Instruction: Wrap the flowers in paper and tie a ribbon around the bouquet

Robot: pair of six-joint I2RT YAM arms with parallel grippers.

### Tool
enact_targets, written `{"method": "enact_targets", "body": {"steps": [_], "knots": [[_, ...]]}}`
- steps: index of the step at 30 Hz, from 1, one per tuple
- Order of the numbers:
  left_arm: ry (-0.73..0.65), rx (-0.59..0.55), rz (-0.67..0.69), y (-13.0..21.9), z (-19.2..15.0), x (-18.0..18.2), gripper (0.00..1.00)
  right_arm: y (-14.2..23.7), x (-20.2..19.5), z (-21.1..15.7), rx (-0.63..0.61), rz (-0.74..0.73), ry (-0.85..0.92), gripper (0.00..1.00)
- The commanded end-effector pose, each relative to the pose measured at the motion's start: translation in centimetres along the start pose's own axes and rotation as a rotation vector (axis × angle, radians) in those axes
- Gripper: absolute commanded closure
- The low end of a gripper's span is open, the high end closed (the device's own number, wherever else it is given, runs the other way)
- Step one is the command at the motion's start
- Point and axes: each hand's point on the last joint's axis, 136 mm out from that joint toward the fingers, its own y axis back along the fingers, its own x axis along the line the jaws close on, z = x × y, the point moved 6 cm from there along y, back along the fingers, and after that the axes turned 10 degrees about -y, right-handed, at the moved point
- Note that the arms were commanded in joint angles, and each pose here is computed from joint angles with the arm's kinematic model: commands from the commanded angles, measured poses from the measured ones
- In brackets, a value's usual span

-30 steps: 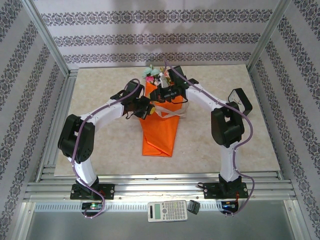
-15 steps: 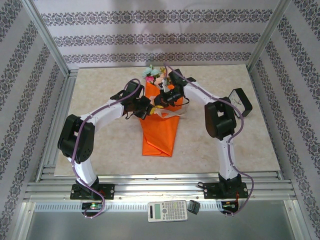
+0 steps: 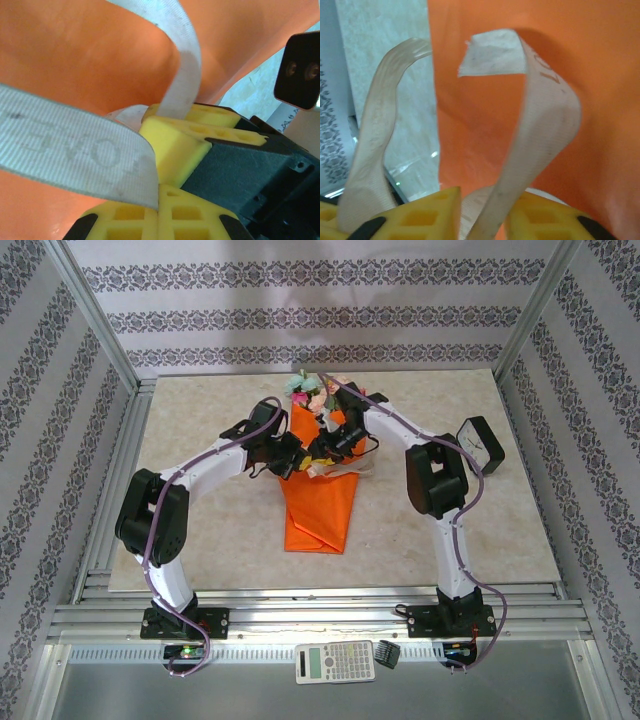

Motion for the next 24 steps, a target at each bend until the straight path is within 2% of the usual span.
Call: {"method": "enact_targets", "body": {"steps": [1,10,17,24], "knots": [[-0.06,-0.025,-0.049,0.0,1.3,-1.7,1.0,1.6,1.6,-0.7,-0.005,0.018,0.02,0.65],[-0.093,-0.013,-0.048,-0.8,3.3,-2.2,1.0,4.9,3.1,0.8,-0.112,-0.017,0.014,0.57],[-0.131,-0.001,-0.022,-1.8,5.3,-2.1,1.0,6.5,2.1,1.2,-0.187,-0.1,-0.042,0.56],[-0.223,0.025,-0.002,-4.0,8.2,-2.3,1.0,9.0,0.0,0.8,-0.339,-0.216,-0.133,0.56]]}}
